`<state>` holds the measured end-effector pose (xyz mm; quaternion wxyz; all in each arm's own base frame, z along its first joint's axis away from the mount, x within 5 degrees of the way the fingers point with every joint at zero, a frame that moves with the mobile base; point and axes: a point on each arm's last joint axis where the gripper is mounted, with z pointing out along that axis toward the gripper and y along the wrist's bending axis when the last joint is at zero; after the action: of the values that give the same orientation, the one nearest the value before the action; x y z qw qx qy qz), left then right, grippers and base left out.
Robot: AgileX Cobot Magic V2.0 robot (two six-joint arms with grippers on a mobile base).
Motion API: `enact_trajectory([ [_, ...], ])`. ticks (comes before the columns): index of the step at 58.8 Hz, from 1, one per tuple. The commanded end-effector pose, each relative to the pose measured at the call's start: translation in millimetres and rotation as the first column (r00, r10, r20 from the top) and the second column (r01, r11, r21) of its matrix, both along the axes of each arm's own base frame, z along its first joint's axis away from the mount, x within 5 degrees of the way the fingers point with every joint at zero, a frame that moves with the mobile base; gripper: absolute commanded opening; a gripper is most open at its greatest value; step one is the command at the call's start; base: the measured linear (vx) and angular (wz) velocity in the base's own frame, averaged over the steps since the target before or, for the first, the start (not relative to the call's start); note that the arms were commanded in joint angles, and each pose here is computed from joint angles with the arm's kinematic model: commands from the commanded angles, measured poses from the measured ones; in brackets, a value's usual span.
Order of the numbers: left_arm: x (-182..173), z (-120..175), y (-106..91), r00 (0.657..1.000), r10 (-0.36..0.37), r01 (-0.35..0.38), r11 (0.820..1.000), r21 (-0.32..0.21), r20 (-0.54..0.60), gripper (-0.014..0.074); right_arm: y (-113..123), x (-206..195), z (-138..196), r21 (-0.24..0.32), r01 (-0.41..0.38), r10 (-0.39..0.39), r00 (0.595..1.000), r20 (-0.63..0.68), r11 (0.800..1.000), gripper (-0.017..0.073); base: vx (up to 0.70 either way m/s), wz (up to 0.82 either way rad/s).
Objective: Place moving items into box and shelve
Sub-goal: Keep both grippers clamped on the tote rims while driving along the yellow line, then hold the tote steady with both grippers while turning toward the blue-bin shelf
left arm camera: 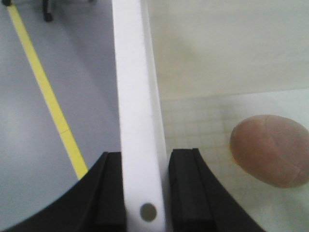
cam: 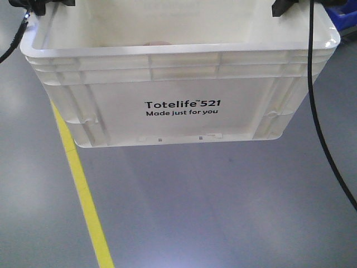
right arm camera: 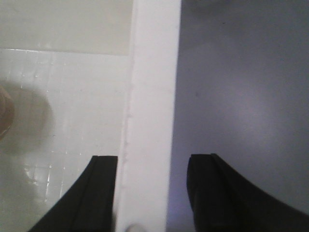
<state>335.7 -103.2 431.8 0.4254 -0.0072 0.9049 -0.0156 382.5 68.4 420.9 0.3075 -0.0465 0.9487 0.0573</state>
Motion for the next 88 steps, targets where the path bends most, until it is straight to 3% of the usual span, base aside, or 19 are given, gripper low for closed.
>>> enact_trajectory([
  [1,-13.1,40.9,5.2,0.976,-0.025,0.027,1.0,-0.006,0.218,0.0002,-8.7,-22.1,36.5,0.006,0.037,-0.037,0.994,0.106,0.999,-0.0005,0.47,-0.61],
  [88,-13.1,40.9,5.2,0.976,-0.025,0.027,1.0,-0.006,0.217,0.0002,-8.9,-22.1,36.5,0.005,0.038,-0.038,0.994,0.107,0.999,-0.0005,0.41,-0.66],
])
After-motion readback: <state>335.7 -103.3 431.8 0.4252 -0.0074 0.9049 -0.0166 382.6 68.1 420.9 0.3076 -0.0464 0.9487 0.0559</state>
